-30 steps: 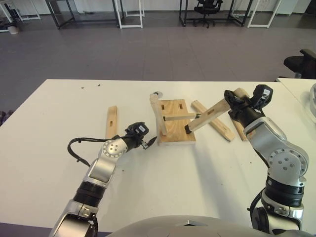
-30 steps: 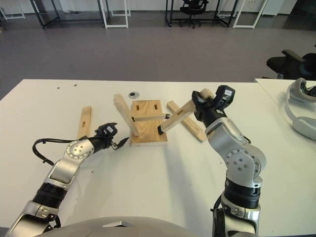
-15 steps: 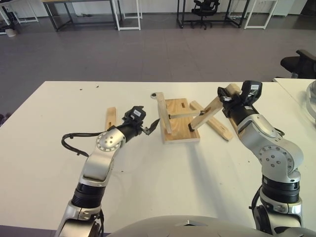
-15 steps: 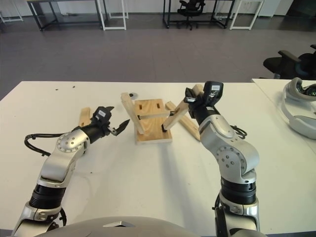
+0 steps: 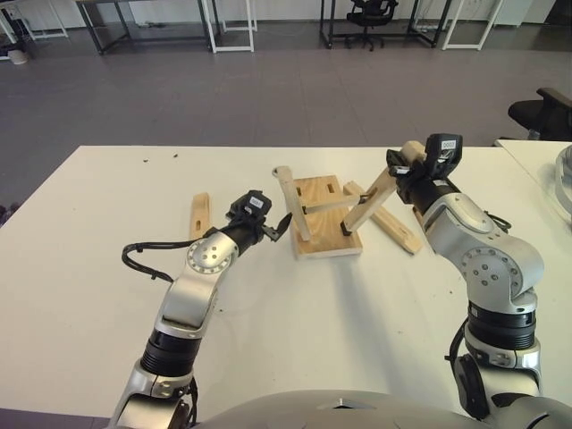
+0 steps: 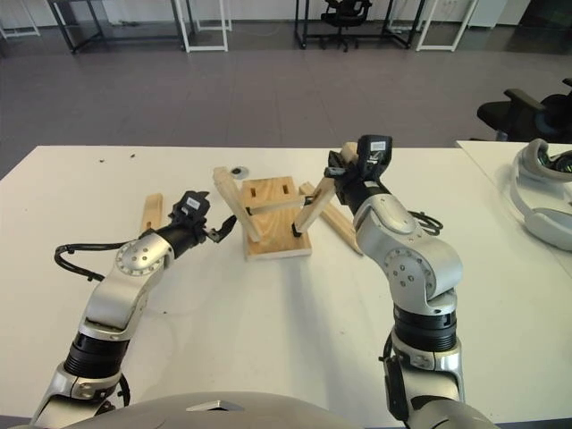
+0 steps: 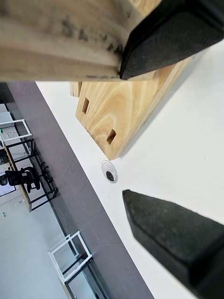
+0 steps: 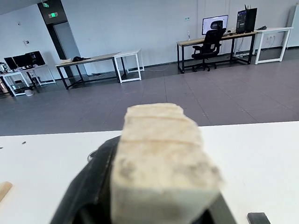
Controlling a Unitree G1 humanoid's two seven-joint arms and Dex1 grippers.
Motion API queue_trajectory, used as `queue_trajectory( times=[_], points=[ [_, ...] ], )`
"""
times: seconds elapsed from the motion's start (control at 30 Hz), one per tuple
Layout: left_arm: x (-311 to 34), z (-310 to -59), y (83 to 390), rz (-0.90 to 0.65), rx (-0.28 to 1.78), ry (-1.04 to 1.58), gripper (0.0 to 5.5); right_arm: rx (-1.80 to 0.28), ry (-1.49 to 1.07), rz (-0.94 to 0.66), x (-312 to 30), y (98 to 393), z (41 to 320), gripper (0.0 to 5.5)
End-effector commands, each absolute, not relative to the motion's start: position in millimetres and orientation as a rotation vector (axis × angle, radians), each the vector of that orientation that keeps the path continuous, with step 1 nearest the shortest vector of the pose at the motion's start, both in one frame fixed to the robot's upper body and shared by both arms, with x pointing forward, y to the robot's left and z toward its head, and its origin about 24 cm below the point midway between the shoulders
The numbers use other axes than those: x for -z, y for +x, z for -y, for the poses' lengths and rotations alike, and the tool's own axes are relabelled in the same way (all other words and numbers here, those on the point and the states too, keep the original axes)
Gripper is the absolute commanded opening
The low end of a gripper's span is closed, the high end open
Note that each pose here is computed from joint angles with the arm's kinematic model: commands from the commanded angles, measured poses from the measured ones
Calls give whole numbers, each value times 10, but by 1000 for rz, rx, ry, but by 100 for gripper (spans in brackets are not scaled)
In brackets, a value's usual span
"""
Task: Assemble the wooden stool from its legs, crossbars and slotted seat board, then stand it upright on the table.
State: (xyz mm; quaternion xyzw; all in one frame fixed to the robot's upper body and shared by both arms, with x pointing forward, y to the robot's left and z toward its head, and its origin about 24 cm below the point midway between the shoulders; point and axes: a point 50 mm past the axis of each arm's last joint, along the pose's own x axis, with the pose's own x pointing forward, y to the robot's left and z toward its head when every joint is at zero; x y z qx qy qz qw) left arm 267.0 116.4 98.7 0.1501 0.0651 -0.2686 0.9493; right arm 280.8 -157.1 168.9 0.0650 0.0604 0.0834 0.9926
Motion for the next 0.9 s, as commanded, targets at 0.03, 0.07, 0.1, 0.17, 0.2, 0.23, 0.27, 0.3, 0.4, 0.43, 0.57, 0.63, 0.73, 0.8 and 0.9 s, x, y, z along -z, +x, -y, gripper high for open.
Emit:
queue_trajectory(
  times=[0.03,0.07,0.1,0.17,0.2,0.23,0.27,0.3,0.4,0.43,0.57,0.63,0.73,0.8,0.9],
  points=[
    [-1097,-968,2677,-72,636,304,436,-289,-31,-481,-951,2601,1520,117],
    [-1100,-963,2676,-70,639,306,436,-279,-36,-498,-893,2589,1584,120],
    [-1101,-958,2676,-70,643,308,436,-255,-16,-515,-836,2593,1658,122],
    [-1099,-952,2675,-71,651,312,436,-194,48,-539,-730,2622,1808,125],
    [-1097,-952,2675,-72,654,315,436,-173,73,-544,-686,2639,1879,125],
    [-1094,-960,2674,-73,653,318,436,-177,95,-544,-660,2664,1920,126],
    [-1094,-969,2673,-74,651,321,436,-193,99,-540,-650,2689,1945,126],
    [-1094,-978,2674,-75,651,325,436,-208,99,-536,-647,2714,1956,126],
    [-1125,-1000,2683,-68,657,340,436,-227,112,-539,-632,2794,1982,126],
    [-1140,-1028,2681,-67,653,354,436,-230,108,-536,-634,2814,1990,126],
    [-1425,-1371,2685,26,488,361,436,-249,68,-485,-738,2881,1964,126],
    [-1686,-1431,2641,146,424,283,436,-239,77,-475,-764,2890,1943,126],
    [-2050,-1303,2579,315,406,98,436,-233,84,-455,-816,2866,1880,126],
    [-2206,-1163,2546,373,465,-15,436,-252,62,-447,-829,2827,1816,126],
    [-2251,-1061,2593,362,507,-28,436,-253,53,-452,-800,2808,1784,126]
  ],
)
